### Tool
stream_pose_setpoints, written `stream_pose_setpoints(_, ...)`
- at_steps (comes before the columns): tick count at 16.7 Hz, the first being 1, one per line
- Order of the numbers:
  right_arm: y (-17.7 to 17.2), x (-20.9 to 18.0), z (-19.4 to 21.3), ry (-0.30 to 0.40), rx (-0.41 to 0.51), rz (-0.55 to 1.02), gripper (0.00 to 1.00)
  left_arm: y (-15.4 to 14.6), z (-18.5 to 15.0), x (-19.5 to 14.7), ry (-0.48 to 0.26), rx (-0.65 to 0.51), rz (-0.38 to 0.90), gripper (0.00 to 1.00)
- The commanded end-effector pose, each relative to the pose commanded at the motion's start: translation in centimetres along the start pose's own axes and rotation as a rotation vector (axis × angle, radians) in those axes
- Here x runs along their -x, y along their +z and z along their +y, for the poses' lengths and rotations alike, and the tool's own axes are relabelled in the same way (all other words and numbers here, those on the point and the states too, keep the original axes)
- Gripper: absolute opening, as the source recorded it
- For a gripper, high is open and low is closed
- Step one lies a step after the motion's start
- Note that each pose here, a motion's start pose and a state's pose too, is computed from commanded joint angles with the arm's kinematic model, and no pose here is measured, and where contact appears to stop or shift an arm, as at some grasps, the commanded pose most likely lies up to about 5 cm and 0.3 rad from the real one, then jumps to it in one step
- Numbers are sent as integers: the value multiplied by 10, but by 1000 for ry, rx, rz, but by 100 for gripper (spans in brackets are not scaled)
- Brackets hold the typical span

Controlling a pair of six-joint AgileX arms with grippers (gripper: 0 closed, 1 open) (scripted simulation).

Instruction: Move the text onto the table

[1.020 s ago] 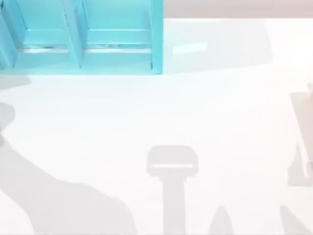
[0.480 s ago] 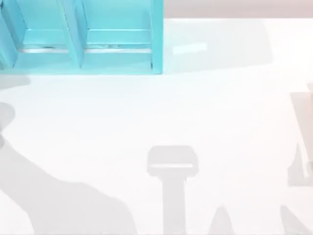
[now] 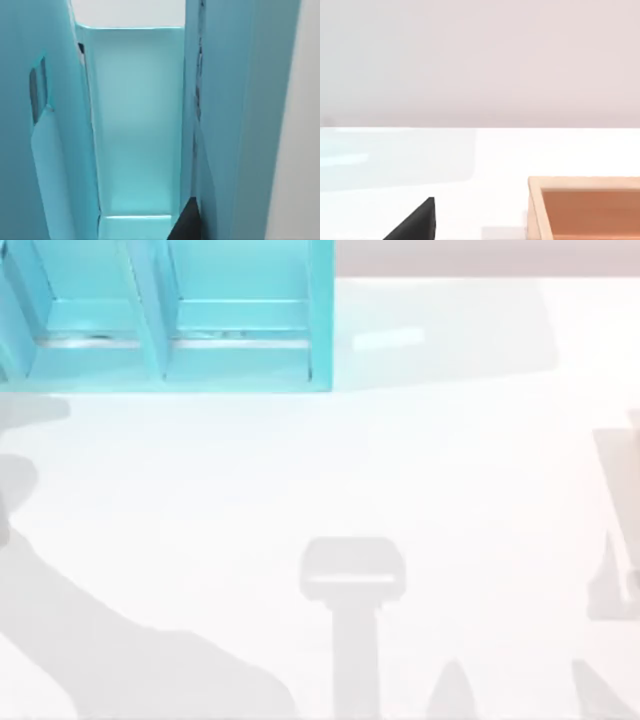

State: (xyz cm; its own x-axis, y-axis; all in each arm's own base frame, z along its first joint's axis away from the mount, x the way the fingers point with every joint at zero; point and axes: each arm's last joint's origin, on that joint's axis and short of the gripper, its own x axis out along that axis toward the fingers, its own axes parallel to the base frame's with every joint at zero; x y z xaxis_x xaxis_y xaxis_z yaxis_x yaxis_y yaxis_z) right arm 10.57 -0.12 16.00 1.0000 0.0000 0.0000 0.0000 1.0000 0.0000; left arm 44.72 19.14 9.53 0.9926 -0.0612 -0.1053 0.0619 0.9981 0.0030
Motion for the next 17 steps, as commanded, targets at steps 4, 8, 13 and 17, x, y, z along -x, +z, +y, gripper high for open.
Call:
stream_pose_setpoints(4, 0, 0, 0, 0, 0, 0, 100, 54, 4, 41, -31, 3, 10, 0)
stream_pose_setpoints(8, 0, 0, 0, 0, 0, 0, 100, 119, 3, 111, -29, -8, -7, 0)
stream_pose_setpoints(13, 0, 0, 0, 0, 0, 0, 100, 159, -6, 190, 7, -14, -19, 0)
stream_pose_setpoints(17, 0, 0, 0, 0, 0, 0, 100, 161, -10, 209, 16, -2, -10, 0)
